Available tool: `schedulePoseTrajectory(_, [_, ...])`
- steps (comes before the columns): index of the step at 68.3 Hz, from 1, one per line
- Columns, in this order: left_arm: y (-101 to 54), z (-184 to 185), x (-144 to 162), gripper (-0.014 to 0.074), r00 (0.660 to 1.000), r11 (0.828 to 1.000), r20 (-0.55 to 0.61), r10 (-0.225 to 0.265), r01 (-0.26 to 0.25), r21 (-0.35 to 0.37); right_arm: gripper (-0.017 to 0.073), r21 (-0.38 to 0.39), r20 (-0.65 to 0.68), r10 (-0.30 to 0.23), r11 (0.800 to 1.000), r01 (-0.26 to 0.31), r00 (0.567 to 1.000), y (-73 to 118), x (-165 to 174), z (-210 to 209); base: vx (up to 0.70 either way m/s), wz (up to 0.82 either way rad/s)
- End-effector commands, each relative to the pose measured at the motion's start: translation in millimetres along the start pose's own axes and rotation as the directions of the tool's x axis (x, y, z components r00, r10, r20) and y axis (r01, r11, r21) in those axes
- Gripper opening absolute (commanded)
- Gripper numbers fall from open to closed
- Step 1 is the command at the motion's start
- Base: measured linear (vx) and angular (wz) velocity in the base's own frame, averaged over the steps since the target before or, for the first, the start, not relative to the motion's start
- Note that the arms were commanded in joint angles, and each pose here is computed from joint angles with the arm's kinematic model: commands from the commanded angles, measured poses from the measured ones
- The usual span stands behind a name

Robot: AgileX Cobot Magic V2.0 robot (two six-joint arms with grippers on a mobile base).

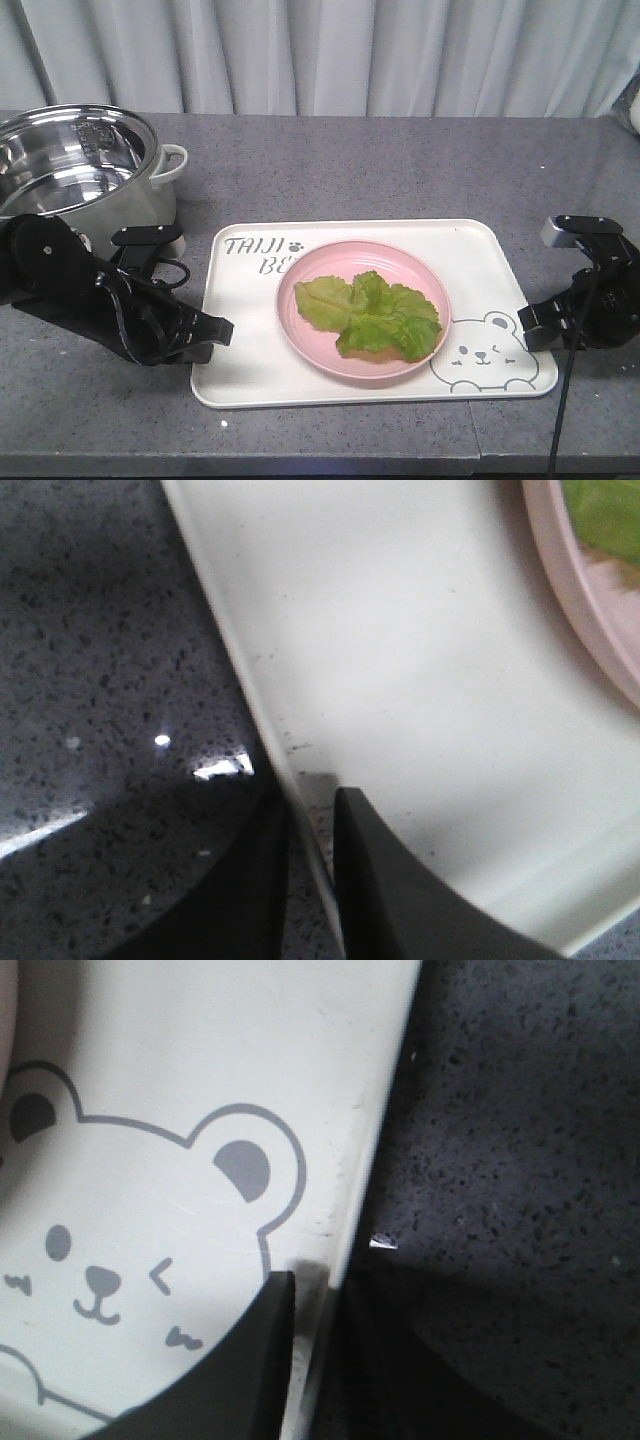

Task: Transfer vegetables to tray and serve
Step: 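Close both grippers on the tray edges and lift the tray, then hold the tray level with both grippers while the base starts turning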

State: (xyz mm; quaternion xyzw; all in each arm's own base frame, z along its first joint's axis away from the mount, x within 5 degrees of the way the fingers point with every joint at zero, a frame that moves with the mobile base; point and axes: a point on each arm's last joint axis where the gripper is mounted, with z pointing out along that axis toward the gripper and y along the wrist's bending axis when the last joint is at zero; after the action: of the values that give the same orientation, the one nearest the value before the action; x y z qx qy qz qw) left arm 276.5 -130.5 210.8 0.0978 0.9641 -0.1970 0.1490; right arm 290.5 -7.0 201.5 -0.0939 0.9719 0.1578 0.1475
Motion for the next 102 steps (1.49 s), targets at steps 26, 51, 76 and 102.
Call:
schedulePoseTrajectory(26, [-9.4, -16.3, -7.4, -0.0008, 0.996, 0.999, 0.085, -0.007, 0.004, 0.034, -0.0006, -0.059, 0.028, 0.023, 0.998, -0.021, 0.999, 13.0, -2.8, -18.8, 0.00, 0.00])
schedulePoseTrajectory(51, [-23.7, -72.9, 1.4, -0.0008, 0.973, 0.996, 0.219, 0.074, -0.083, 0.032, -0.0004, -0.111, 0.138, -0.003, 0.994, 0.019, 0.990, 40.9, 4.3, -63.0, 0.00, 0.00])
schedulePoseTrajectory(76, [-21.3, -128.9, 32.9, -0.0008, 0.969, 0.994, 0.236, 0.071, -0.048, -0.102, -0.0004, -0.242, 0.210, 0.011, 0.969, 0.041, 0.978, 70.0, 15.2, -95.4, 0.00, 0.00])
schedulePoseTrajectory(102, [-21.9, -153.5, 53.1, -0.0008, 0.969, 0.989, 0.233, 0.085, -0.055, -0.134, -0.0003, -0.291, 0.128, -0.074, 0.950, 0.109, 0.989, 95.6, 22.1, -89.6, 0.00, 0.00])
